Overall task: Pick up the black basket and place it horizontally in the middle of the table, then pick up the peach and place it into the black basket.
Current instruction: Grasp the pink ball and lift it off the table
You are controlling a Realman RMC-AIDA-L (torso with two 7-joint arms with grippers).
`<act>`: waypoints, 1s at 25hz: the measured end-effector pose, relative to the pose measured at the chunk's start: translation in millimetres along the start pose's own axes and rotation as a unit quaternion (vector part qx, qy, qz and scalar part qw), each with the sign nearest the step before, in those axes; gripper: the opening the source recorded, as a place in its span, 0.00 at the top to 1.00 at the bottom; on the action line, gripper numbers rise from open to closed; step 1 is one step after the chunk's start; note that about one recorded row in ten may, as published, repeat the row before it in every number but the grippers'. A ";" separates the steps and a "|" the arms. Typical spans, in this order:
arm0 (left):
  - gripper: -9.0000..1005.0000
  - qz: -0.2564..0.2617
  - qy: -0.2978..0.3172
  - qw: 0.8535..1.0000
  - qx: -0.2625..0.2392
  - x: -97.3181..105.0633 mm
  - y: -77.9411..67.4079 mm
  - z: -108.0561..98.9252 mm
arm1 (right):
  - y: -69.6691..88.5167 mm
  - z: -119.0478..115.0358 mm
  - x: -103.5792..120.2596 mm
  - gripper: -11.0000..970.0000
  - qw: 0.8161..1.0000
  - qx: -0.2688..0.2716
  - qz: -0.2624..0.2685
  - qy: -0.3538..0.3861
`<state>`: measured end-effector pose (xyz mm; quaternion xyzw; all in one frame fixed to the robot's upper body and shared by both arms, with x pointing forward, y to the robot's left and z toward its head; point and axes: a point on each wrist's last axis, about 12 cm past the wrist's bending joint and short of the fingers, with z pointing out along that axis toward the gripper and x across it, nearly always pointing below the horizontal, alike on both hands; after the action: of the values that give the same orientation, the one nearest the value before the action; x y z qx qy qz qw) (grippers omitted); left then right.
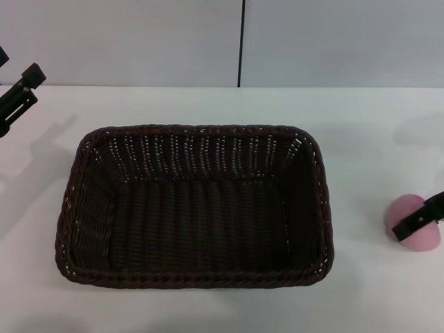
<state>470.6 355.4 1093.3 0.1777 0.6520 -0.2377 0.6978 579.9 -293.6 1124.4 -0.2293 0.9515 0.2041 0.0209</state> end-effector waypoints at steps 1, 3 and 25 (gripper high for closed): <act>0.29 0.000 0.000 1.000 0.000 0.0 0.0 0.0 | 0.0 0.0 0.0 0.25 1.000 0.000 0.000 0.000; 0.29 -0.001 -0.001 1.000 0.000 0.0 0.3 1.1 | 0.7 -1.4 0.3 0.25 1.000 -0.003 -0.001 -0.002; 0.29 -0.010 -0.004 1.000 0.002 2.7 -0.6 4.8 | 49.0 -106.1 -9.5 0.78 0.980 -0.067 -0.120 -0.142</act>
<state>474.3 351.9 1091.0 0.1716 0.6507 -0.2467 0.6974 572.2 -292.0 1241.4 -0.3113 0.8887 0.2936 0.1649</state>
